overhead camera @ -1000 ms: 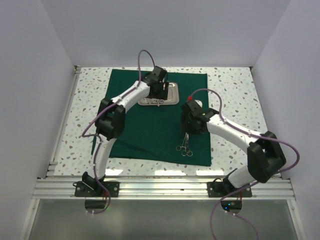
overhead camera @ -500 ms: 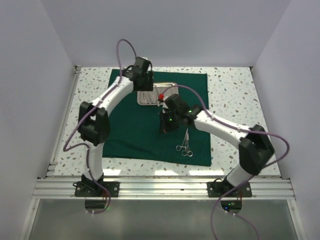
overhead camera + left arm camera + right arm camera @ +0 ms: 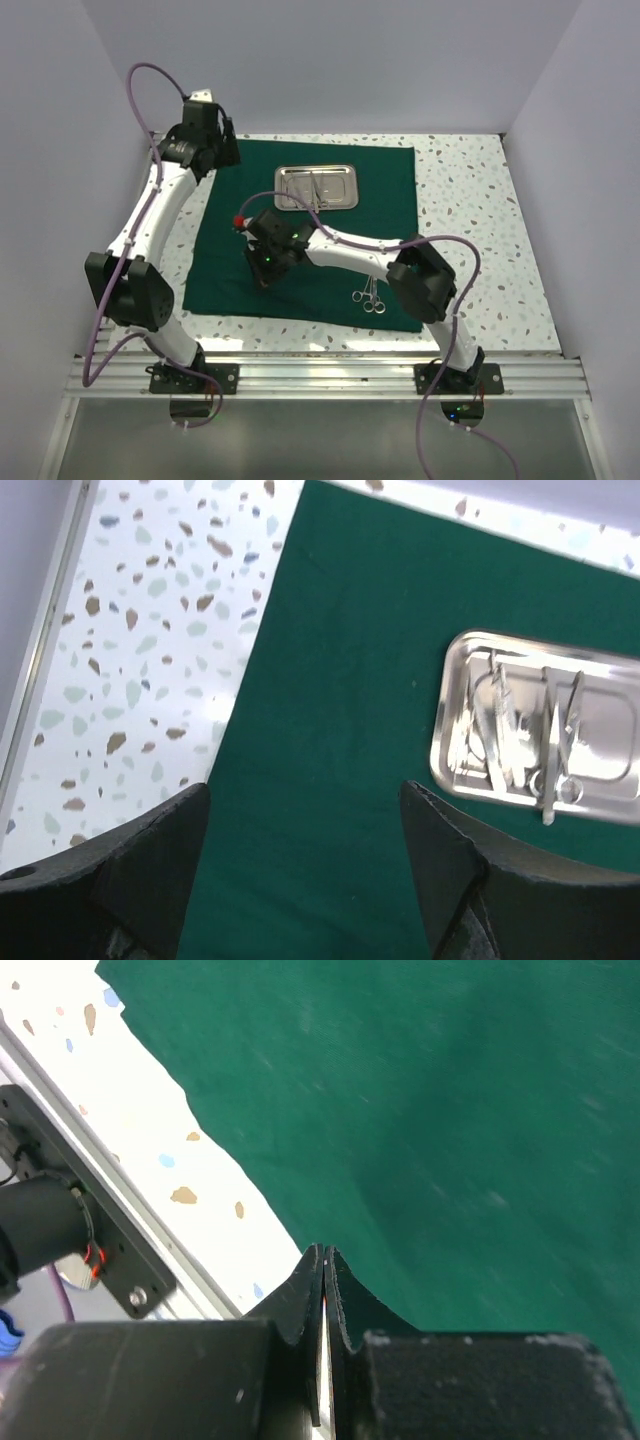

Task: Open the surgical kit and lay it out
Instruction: Move the surgical kit at the center of the board.

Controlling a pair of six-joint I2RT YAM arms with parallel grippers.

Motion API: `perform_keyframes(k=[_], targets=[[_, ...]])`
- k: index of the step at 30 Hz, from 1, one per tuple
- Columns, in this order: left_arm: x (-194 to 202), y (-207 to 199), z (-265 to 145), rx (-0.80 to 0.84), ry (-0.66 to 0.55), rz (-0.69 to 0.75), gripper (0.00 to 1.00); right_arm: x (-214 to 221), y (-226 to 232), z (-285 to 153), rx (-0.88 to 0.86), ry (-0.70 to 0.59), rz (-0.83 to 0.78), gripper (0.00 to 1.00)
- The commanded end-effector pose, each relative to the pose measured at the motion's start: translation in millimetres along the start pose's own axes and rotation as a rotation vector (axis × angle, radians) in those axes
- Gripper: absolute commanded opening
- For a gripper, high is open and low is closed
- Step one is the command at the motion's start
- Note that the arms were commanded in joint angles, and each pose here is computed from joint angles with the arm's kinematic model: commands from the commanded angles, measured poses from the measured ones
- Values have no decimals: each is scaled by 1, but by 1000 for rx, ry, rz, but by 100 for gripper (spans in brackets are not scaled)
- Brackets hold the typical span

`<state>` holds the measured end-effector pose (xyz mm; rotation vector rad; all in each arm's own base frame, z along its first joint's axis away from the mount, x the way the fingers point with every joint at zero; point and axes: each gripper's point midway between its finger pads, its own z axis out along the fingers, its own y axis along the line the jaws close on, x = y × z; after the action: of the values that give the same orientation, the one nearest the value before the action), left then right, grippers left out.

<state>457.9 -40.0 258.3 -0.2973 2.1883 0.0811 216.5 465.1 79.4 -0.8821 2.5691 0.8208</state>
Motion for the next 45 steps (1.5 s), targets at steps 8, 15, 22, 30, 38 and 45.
perform_keyframes(k=[8,15,22,30,38,45], targets=[[28,31,-42,-16,5,36,81,12,-20,69,53,76,39,0],[31,42,-53,-30,-3,51,82,49,-21,80,95,147,37,0],[31,37,-50,-7,-9,42,82,142,-8,68,152,381,26,0],[38,29,-42,25,13,32,82,166,-21,45,246,457,-39,0],[29,10,-25,85,20,30,83,17,-25,-5,334,132,-54,83],[25,-48,11,185,42,89,84,-101,-43,-131,345,-173,7,84]])
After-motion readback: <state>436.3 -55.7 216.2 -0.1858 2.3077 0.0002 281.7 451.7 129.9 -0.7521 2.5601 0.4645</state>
